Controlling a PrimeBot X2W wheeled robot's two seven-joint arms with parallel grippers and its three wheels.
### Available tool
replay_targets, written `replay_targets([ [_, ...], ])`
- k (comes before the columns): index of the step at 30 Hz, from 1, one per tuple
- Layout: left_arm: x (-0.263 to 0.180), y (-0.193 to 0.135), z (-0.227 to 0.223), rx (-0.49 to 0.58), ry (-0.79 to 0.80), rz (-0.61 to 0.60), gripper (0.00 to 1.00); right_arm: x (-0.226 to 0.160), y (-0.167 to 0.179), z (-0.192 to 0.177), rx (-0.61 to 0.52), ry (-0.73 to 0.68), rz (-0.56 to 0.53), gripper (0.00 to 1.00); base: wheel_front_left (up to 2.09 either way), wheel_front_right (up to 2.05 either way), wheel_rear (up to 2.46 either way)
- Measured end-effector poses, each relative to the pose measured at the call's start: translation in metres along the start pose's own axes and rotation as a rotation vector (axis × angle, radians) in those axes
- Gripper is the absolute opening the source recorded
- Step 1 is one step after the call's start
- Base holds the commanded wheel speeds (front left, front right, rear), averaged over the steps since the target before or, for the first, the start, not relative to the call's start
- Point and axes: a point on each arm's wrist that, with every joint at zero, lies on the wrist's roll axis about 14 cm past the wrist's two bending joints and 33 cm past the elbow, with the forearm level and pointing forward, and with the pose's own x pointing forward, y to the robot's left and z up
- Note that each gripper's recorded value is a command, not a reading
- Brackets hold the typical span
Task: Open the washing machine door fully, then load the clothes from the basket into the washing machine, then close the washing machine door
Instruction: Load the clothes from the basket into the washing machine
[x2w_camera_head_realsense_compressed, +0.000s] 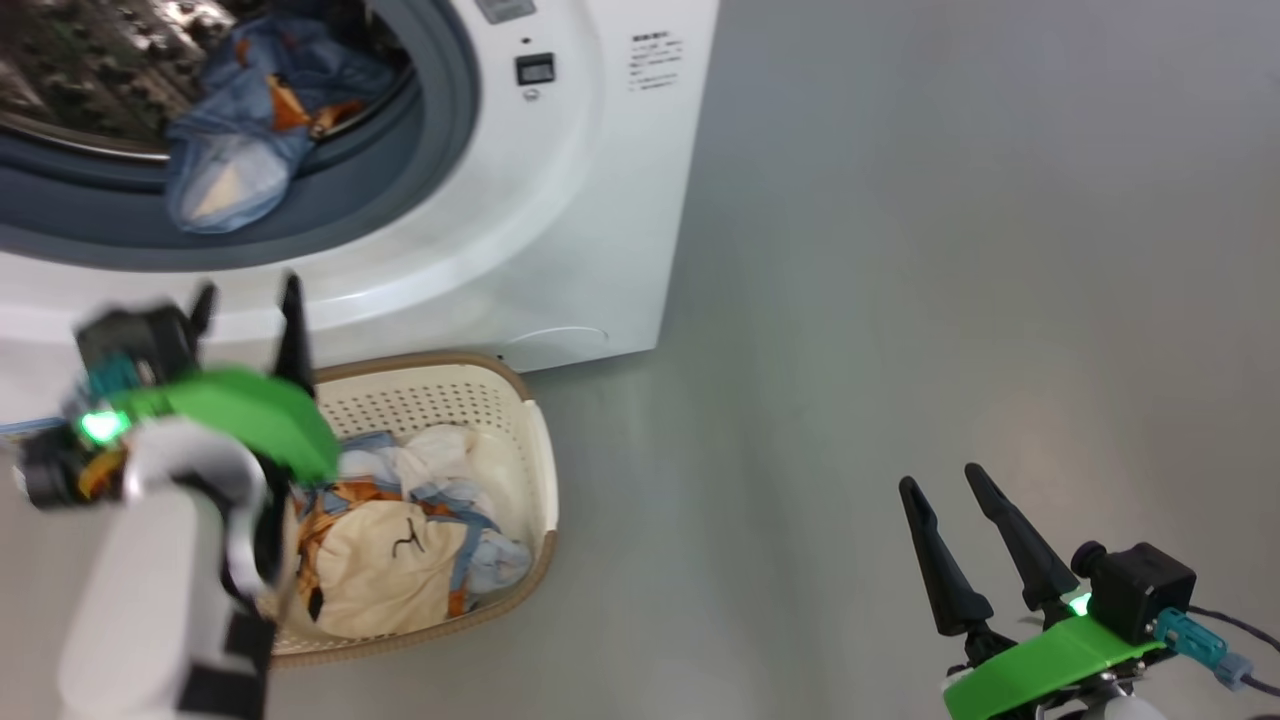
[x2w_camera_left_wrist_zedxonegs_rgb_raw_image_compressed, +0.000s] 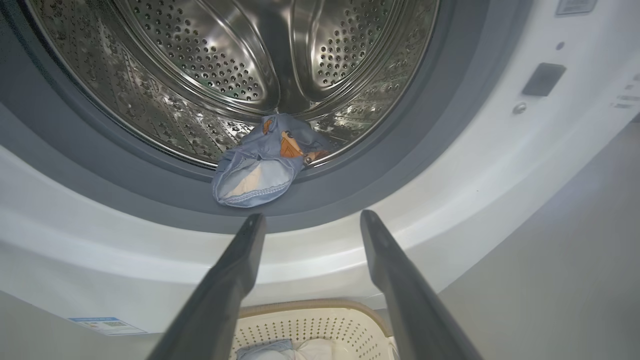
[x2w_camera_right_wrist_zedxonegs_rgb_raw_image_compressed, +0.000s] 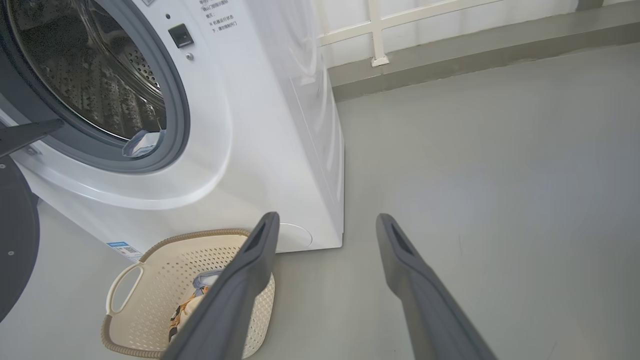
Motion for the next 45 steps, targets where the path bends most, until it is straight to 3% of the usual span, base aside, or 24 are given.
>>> replay_targets([
  [7,0.049,0.000,0.012,0.061,0.049,0.034,1.00,-0.006,-0.011,-0.004,-0.007,0.017,-0.035,1.00,0.00,0.00,0.00],
  [19,0.101,0.006,-0.019,0.176,0.247,0.075,1.00,-0.017,-0.029,-0.021,-0.030,0.084,-0.083,1.00,0.00,0.00,0.00],
  [27,0.114,0.004,-0.038,0.213,0.316,0.076,1.00,-0.023,-0.039,-0.024,-0.040,0.104,-0.111,1.00,0.00,0.00,0.00],
  [45,0.140,0.016,-0.038,0.281,0.316,0.103,1.00,-0.037,-0.059,-0.027,-0.058,0.129,-0.179,1.00,0.00,0.00,0.00],
])
